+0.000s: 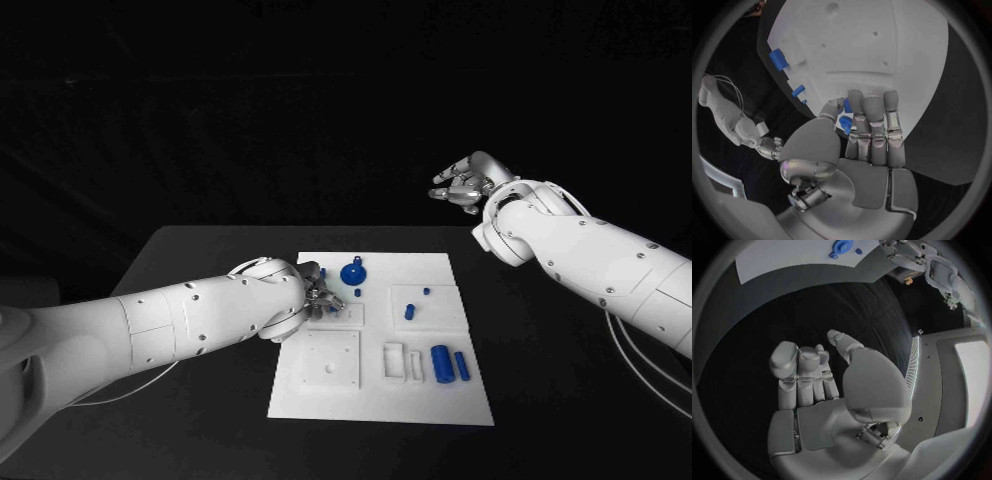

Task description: Assemble the parts on the task board

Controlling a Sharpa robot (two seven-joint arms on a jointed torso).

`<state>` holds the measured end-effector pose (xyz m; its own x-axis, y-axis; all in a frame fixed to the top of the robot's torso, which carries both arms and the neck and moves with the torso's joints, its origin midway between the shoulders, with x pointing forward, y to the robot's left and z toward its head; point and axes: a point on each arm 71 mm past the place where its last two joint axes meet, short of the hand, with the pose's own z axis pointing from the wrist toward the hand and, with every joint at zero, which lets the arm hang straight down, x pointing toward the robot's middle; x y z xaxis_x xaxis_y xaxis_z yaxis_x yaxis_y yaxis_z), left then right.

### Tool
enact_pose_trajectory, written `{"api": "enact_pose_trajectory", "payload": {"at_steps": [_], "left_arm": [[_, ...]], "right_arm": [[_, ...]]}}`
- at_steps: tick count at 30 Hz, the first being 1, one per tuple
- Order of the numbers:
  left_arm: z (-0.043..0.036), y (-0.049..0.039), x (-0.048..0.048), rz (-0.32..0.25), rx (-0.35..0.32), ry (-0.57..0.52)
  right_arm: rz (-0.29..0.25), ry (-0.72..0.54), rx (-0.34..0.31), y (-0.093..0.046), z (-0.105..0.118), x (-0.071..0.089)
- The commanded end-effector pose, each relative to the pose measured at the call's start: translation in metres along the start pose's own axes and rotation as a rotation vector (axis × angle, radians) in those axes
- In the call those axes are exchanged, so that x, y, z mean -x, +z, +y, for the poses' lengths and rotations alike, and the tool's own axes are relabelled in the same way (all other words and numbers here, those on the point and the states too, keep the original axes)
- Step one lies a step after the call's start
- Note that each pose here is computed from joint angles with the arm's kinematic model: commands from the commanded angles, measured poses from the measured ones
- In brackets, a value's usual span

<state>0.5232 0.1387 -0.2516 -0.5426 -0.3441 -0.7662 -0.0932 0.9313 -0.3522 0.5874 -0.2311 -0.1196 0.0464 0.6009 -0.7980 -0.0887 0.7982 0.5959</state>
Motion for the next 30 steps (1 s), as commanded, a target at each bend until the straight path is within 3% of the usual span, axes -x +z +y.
{"api": "enact_pose_trajectory", "payload": {"at_steps": [1, 9, 17, 23, 30], "left_arm": [[0.0020, 0.0002, -0.0021, 0.066, 0.029, 0.015], [-0.0031, -0.0042, 0.0088, 0.101, 0.022, -0.010], [-0.0108, -0.0069, 0.0257, 0.179, 0.026, -0.010], [-0.0178, -0.0045, 0.0367, 0.250, 0.048, 0.025], [-0.0266, 0.0004, 0.0402, 0.302, 0.063, 0.066]], "right_arm": [[0.020, -0.003, -0.002, 0.000, 0.001, -0.002], [0.024, -0.004, -0.004, 0.001, 0.000, -0.003], [0.030, -0.004, -0.007, 0.001, 0.001, -0.005], [0.035, -0.004, -0.008, 0.002, 0.001, -0.007], [0.041, -0.003, -0.006, 0.002, 0.003, -0.009]]}}
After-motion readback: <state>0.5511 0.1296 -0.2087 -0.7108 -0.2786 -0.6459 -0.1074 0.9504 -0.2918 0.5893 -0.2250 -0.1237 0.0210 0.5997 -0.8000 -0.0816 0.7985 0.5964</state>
